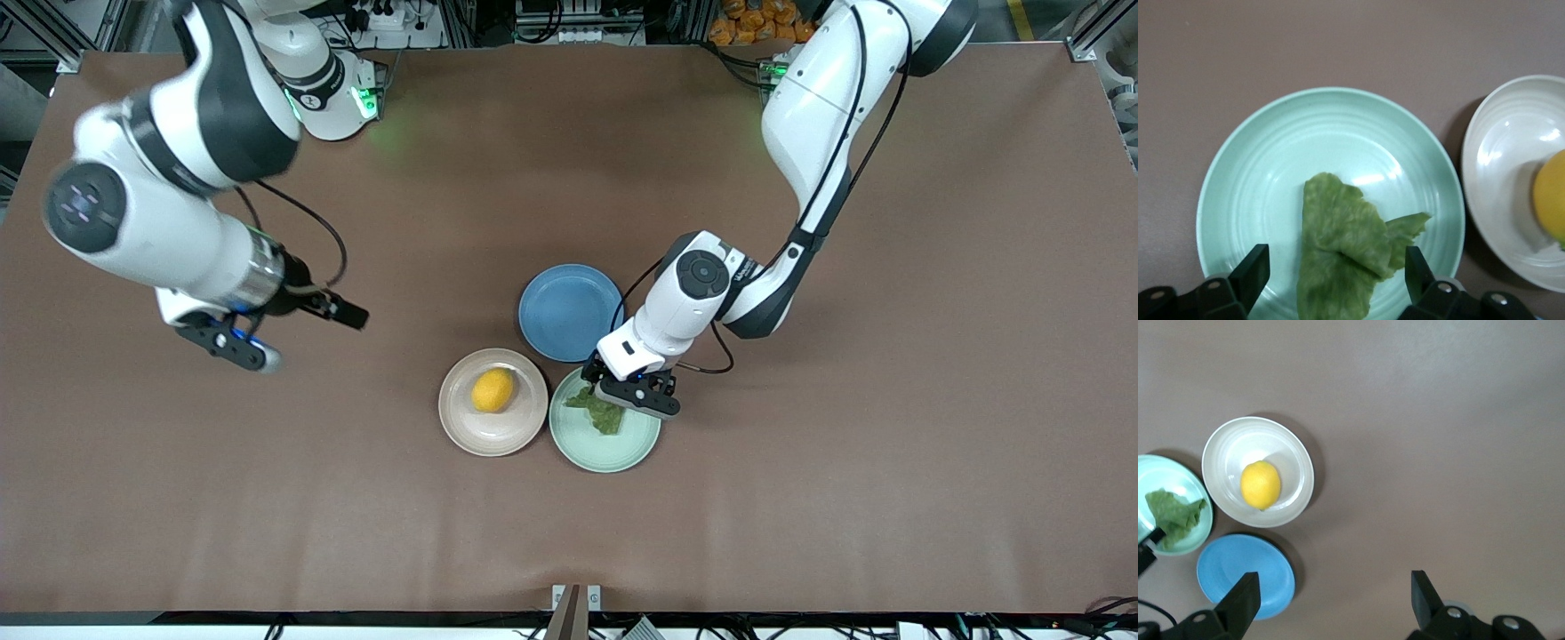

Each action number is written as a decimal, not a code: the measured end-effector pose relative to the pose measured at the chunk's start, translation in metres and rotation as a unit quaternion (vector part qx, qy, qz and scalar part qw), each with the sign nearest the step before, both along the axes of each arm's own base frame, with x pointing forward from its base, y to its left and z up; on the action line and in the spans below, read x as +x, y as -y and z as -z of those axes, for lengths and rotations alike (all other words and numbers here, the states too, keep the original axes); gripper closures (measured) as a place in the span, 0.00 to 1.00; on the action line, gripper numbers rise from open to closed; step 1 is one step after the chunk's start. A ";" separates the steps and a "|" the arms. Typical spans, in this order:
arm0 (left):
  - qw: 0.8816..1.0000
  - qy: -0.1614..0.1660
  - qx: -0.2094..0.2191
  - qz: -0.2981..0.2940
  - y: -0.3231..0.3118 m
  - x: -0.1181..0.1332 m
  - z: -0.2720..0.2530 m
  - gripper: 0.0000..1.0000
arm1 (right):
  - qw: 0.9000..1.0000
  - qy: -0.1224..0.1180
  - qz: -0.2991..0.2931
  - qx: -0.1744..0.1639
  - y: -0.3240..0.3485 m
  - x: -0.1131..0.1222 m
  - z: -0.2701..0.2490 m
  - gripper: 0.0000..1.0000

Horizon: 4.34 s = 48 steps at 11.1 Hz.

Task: Pick lemon and lettuce from plates
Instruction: 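Grasp the lettuce with the left gripper while the right gripper reaches the lemon, then lift the lettuce off the green plate with the left gripper, then release the lettuce on the table while the right gripper lifts the lemon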

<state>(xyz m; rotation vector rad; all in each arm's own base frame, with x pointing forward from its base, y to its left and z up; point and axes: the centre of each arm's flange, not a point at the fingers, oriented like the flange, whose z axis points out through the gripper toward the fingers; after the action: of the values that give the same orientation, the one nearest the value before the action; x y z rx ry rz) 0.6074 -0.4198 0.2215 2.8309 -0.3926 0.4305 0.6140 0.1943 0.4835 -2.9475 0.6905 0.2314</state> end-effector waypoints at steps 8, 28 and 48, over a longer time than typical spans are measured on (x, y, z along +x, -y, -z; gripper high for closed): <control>1.000 0.012 0.022 0.012 0.014 -0.004 0.047 0.32 | 0.999 0.003 0.027 -0.031 -0.111 0.013 0.115 0.00; 0.985 -0.037 0.091 -0.142 -0.236 0.096 -0.109 0.96 | 0.997 0.062 0.038 -0.031 -0.168 0.019 0.283 0.00; 0.984 -0.057 0.096 -0.139 -0.356 0.106 -0.125 0.00 | 0.996 0.059 0.049 -0.043 -0.150 0.034 0.298 0.38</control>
<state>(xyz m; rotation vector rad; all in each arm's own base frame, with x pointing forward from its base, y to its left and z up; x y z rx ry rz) 0.7138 -0.0634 0.3464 3.0930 -0.0146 0.2949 0.6477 0.3446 0.1856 -2.9682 0.8455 0.0188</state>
